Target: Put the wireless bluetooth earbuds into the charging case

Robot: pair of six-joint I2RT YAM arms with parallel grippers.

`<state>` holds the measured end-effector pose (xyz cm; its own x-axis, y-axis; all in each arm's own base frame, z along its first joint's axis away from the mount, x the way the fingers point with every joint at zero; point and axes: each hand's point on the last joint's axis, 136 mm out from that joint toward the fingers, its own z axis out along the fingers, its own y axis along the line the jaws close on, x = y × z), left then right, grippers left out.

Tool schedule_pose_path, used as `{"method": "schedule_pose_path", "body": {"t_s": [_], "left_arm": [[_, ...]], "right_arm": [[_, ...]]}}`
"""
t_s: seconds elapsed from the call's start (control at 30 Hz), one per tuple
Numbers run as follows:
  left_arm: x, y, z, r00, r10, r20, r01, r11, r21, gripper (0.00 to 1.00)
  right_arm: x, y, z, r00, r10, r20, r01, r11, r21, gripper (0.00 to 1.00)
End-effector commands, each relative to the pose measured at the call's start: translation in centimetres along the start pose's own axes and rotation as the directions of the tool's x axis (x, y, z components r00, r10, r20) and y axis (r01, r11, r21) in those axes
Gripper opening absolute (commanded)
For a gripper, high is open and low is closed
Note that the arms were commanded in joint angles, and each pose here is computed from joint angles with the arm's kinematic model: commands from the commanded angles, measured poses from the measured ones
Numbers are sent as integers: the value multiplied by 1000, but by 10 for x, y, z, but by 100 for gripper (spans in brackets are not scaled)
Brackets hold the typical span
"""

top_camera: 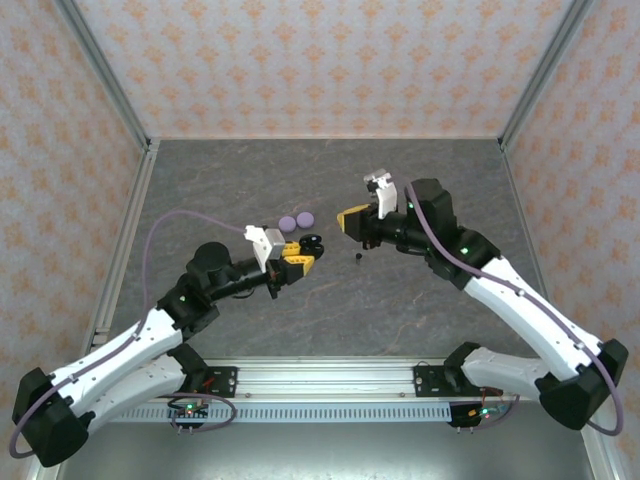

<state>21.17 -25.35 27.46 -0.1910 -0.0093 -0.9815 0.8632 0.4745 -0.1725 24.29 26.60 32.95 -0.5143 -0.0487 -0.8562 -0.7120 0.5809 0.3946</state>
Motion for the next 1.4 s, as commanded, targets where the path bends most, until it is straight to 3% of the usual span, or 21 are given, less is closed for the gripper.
{"method": "schedule_pose_path", "body": {"t_s": [0.0,0.2,0.5,1.37], "left_arm": [[-18,-9,2,998,8,67,-12,999,47,6],[-19,-11,5,998,6,62,-10,998,68,6],[-20,-12,5,998,3,63,-8,997,74,6],[-25,-12,3,997,7,80,-13,998,65,6]], "right_arm": [[-7,31,-11,993,-107,50,112,989,-95,16],[0,56,-5,979,-198,51,203,970,-130,16],[6,68,14,973,-226,36,229,960,-158,16],[34,53,35,977,-212,-17,207,968,-140,16]]}}
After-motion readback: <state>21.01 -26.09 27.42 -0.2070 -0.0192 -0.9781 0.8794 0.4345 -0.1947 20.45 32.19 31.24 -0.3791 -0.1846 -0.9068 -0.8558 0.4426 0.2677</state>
